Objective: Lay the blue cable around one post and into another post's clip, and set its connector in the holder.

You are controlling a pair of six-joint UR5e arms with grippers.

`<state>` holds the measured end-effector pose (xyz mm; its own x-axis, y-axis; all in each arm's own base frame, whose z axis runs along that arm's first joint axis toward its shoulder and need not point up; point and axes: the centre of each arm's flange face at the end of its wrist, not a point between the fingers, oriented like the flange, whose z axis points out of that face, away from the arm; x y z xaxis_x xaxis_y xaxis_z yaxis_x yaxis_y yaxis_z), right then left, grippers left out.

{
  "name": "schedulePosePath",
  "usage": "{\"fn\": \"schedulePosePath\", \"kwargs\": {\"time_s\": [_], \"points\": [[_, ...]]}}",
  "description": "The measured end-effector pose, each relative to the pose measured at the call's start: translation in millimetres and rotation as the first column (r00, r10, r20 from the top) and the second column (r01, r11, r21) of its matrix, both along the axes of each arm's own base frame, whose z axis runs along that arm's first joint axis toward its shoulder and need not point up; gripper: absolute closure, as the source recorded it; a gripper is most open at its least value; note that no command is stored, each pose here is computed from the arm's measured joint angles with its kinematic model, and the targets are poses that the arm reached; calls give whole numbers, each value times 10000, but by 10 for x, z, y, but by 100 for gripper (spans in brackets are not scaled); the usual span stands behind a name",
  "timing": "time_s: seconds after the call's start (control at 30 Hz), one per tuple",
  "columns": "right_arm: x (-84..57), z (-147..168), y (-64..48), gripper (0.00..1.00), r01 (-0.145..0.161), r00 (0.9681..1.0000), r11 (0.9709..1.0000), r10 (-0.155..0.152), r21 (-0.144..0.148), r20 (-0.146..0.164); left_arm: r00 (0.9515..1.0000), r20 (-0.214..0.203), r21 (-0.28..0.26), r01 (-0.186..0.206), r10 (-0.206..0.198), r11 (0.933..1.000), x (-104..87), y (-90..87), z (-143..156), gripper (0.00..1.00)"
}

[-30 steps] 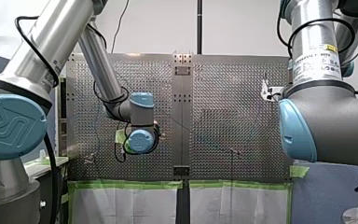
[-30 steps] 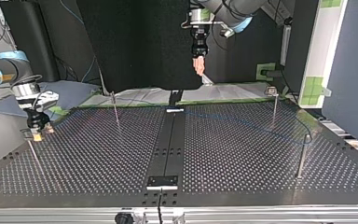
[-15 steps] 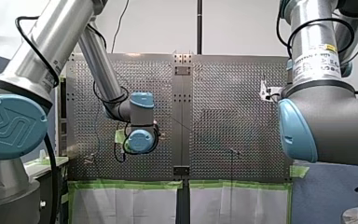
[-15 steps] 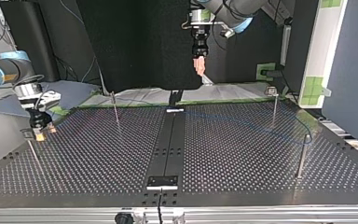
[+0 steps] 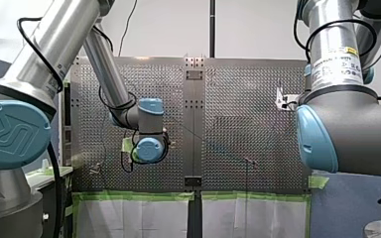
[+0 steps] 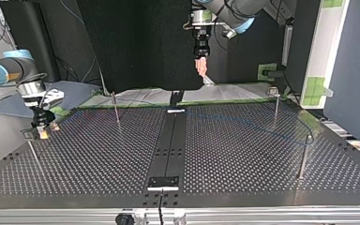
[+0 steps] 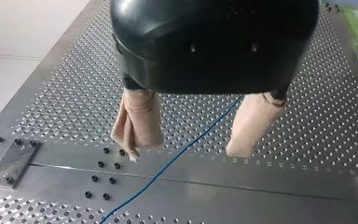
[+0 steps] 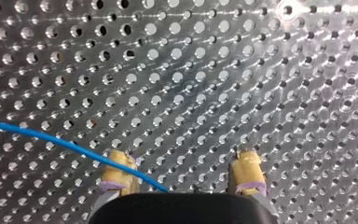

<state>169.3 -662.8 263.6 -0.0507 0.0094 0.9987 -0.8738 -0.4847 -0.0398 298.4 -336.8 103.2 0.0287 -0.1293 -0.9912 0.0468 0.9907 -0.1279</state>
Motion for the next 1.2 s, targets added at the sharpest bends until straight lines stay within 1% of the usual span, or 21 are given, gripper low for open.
{"fn": "schedulePosePath", "kwargs": {"time_s": [0.27,0.57,0.73,0.83,0.97,1.07,1.2], "points": [[21,-34,24,0,213,9996,9998,-212,55,-186,10000,-2,1,-2,2,10000,0,1,-1,0],[79,-48,52,0,224,9991,9997,-220,107,-361,10000,-6,3,-5,5,10000,1,2,-2,0],[94,-53,64,0,300,9984,9994,-293,143,-476,10000,-7,6,-13,13,10000,4,5,-1,0],[94,-57,70,0,414,9977,9990,-404,180,-546,10000,-14,11,-25,25,10000,7,9,-2,0],[80,-69,76,0,636,9957,9977,-618,250,-691,10000,-24,21,-49,49,10000,14,17,-1,0],[83,-74,83,0,696,9948,9972,-673,276,-765,10000,-31,29,-61,61,10000,17,21,-3,0],[106,-76,96,0,682,9942,9972,-655,291,-850,10000,-33,38,-67,67,10000,19,23,-3,0]]}}
